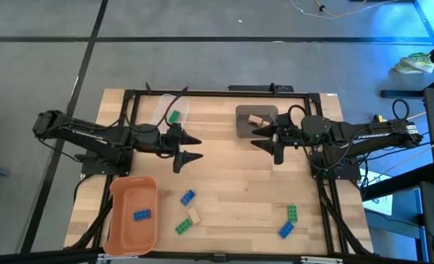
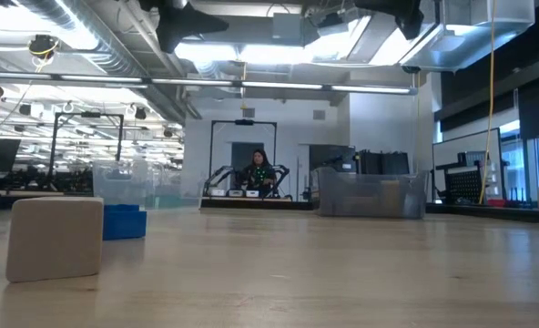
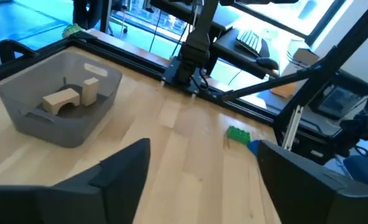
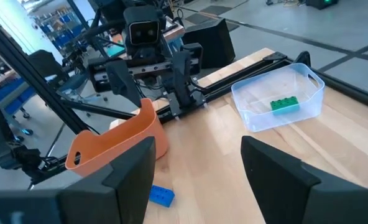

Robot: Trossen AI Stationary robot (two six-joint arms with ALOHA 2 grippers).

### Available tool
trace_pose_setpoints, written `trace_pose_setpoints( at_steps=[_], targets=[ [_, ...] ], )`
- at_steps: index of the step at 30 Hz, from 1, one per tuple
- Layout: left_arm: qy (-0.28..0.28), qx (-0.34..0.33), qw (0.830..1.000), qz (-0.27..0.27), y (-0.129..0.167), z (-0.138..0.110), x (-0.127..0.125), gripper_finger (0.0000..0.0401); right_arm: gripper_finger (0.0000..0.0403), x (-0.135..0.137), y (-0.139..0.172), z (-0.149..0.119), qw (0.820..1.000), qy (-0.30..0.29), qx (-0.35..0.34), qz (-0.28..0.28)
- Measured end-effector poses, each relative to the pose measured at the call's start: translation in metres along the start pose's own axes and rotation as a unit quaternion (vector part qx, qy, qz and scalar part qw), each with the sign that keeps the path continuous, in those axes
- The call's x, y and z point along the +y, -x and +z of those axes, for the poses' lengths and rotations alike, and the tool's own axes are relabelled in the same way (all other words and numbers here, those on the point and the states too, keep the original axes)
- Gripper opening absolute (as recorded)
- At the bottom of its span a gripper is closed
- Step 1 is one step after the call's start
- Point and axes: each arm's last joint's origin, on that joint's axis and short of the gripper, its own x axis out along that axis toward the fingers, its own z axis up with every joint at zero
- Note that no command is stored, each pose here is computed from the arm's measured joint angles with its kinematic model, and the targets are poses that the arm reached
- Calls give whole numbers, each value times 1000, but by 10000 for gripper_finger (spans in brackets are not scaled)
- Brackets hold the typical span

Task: Sort & place blocks by color
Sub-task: Put the left blue game piece into the orange bin

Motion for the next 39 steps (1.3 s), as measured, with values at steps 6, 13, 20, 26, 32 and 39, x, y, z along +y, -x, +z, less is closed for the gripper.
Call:
trace_pose_setpoints(
  at_steps=[6, 13, 20, 26, 32, 39],
  targets=[
    [47, 3, 999, -5, 1, -2, -4, 305, 237, 0, 0, 0, 1000, 12, 1, 2],
    [36, 74, 996, 26, 4, 7, -27, 301, 237, 1, 0, 0, 999, 27, 7, 16],
    [-5, 205, 978, 46, -6, 8, -60, 300, 237, 1, 0, -1, 999, 28, 9, 15],
    [12, 303, 951, 68, -22, -17, -87, 300, 237, 1, 0, -1, 999, 26, 11, 14],
    [53, 380, 918, 102, -38, -64, -108, 300, 237, 0, 0, -2, 999, 28, 13, 13],
    [101, 423, 879, 197, -62, -119, -108, 300, 237, 0, 0, -2, 999, 28, 13, 13]
  ],
)
